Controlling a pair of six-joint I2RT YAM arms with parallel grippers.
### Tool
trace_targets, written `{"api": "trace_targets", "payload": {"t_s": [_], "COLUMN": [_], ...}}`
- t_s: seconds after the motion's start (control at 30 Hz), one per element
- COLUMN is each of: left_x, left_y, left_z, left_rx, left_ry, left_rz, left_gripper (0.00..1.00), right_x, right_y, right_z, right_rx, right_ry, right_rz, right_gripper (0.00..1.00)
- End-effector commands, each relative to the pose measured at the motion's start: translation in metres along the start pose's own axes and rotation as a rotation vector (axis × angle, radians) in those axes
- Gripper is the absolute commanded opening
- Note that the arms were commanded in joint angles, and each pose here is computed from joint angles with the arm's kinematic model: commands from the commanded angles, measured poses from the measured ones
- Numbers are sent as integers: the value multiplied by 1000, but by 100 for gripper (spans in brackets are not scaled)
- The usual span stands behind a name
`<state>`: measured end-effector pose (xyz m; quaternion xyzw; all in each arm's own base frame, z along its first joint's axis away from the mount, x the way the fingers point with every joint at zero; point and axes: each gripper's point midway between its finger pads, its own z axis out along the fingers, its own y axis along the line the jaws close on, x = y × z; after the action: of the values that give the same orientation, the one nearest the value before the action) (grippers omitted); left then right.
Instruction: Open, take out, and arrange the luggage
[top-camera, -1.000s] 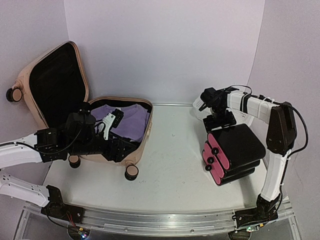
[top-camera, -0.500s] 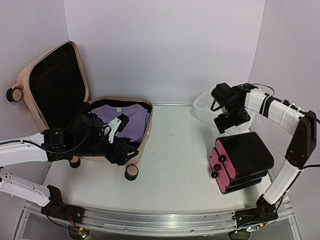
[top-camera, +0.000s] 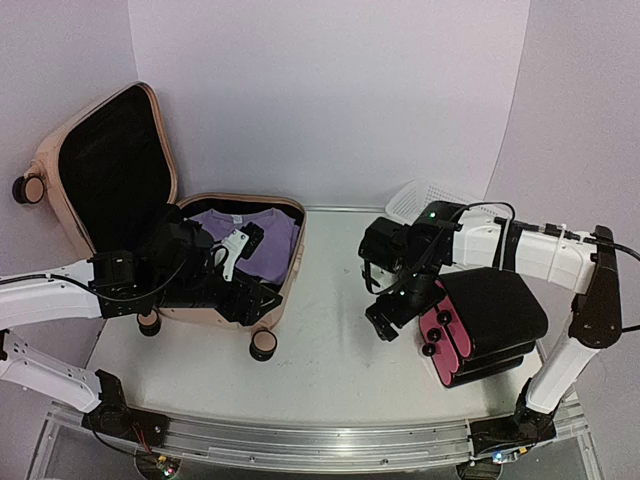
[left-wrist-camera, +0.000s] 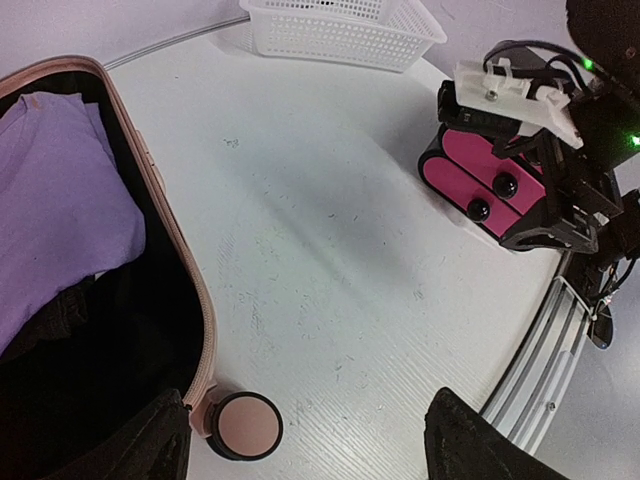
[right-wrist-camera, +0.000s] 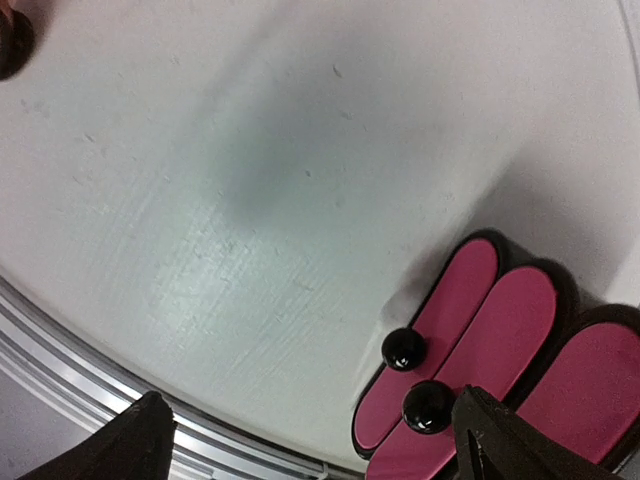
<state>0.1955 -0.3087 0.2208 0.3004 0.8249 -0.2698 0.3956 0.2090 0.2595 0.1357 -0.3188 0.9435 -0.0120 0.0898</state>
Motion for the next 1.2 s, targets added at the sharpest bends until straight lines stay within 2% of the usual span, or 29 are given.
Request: {"api": "trace_targets", "payload": {"t_s": [0.0,0.17,0.6,0.73,0.9,1.17], "left_x": [-24,-26,-27,-28,-28,-21], "left_y": [-5,-10,-15,-16,-16,-9], "left_z": [-8,0,5,6,7,-1], "left_rx": [10,26,45,48,46,31], "left_ry": [-60,-44,-32,-30,-31,-40], "left_rz": [11,13,15,15,13,-1], "left_gripper": [81,81,81,81,81,82], "right_x": [29,40,36,20,12,34], "right_y": [-27,-28,-69,-41,-10,-59], "right_z": [8,24,35,32,48,65], "right_rx": [130,155,438,380,246,420], "right_ry": [79,138,169,152,152,226], "right_rz": [62,61,42,-69,-65,15], "right_gripper": [98,98,98,98,98,98]}}
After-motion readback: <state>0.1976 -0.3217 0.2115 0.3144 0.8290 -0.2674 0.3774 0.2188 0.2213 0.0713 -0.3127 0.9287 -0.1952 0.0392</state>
